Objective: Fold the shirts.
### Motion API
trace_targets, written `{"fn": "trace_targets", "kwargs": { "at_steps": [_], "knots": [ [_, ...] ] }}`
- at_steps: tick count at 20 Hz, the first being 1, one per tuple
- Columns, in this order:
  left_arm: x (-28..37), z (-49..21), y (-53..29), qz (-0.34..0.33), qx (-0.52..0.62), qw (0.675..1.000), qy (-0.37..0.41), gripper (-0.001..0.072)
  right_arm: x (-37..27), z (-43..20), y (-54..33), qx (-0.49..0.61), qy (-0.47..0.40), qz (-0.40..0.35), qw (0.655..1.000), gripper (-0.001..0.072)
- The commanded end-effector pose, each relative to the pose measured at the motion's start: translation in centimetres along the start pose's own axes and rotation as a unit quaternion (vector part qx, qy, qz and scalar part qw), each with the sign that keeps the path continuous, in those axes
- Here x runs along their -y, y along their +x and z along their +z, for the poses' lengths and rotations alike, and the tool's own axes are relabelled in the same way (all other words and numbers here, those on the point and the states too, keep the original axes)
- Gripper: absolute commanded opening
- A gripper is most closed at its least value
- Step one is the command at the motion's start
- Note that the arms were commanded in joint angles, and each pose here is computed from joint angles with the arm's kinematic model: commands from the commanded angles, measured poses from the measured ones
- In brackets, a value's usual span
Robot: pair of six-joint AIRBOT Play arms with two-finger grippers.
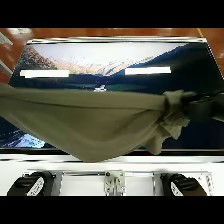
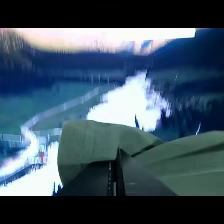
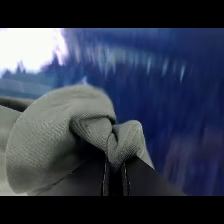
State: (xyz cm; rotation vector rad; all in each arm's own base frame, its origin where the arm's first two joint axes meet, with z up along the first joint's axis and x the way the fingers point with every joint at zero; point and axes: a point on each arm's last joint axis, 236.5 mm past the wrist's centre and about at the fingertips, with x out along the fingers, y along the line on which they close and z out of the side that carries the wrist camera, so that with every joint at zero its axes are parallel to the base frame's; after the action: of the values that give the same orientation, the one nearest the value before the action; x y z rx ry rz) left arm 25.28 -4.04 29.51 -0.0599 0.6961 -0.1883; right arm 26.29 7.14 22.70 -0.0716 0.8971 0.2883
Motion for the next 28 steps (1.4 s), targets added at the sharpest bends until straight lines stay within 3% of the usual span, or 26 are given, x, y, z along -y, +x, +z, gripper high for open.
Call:
{"fn": "trace_targets", "kwargs": {
  "at_steps": [1, 7, 12, 15, 16, 17, 18, 19, 20, 22, 24, 25, 28],
  "knots": [
    [-2.3, -8.1, 8.1, 0.007, -0.142, 0.989, -0.036, 0.0036, 1.2, -3.9, 9.1, -0.118, 0.022, 0.000, 0.993, 0.0065],
    [-4.6, -10.4, 23.6, -0.014, -0.205, 0.972, -0.115, 0.0036, 4.2, -0.2, 26.4, -0.052, 0.095, -0.022, 0.994, 0.0065],
    [-4.5, -6.6, 34.1, -0.062, -0.136, 0.962, -0.228, 0.0037, 5.7, 4.2, 32.5, 0.064, 0.161, -0.025, 0.985, 0.0065],
    [-3.5, -8.2, 38.1, -0.089, -0.151, 0.937, -0.303, 0.0037, 6.0, 2.6, 35.2, 0.048, 0.213, -0.025, 0.976, 0.0066],
    [-2.8, -9.6, 38.8, -0.098, -0.174, 0.928, -0.315, 0.0037, 5.8, 1.8, 35.8, 0.034, 0.232, -0.021, 0.972, 0.0074],
    [-1.9, -11.0, 39.3, -0.108, -0.201, 0.918, -0.325, 0.0049, 5.3, 1.5, 36.2, 0.027, 0.256, -0.011, 0.966, 0.0153],
    [-1.0, -12.0, 39.3, -0.123, -0.224, 0.906, -0.338, 0.0257, 4.8, 1.7, 36.0, 0.028, 0.277, 0.001, 0.960, 0.0530],
    [-0.8, -12.6, 38.5, -0.136, -0.252, 0.895, -0.341, 0.0617, 4.8, 2.5, 35.2, 0.036, 0.280, 0.006, 0.959, 0.0682],
    [-1.2, -13.0, 37.0, -0.147, -0.279, 0.885, -0.342, 0.0665, 5.4, 3.2, 33.8, 0.041, 0.264, 0.004, 0.964, 0.0682],
    [-3.8, -13.8, 33.0, -0.156, -0.343, 0.865, -0.331, 0.0656, 8.3, 4.0, 29.6, 0.031, 0.196, -0.025, 0.980, 0.0682],
    [-6.7, -15.2, 28.2, -0.143, -0.398, 0.848, -0.320, 0.0411, 13.7, 1.7, 24.4, -0.024, 0.147, -0.092, 0.985, 0.0677],
    [-7.5, -15.8, 26.2, -0.135, -0.410, 0.847, -0.310, 0.0387, 16.4, -0.9, 21.8, -0.068, 0.149, -0.121, 0.979, 0.0574],
    [-7.6, -18.7, 23.3, -0.096, -0.388, 0.866, -0.299, 0.0406, 20.7, -8.4, 17.0, -0.174, 0.226, -0.129, 0.950, 0.0549]
  ]
}}
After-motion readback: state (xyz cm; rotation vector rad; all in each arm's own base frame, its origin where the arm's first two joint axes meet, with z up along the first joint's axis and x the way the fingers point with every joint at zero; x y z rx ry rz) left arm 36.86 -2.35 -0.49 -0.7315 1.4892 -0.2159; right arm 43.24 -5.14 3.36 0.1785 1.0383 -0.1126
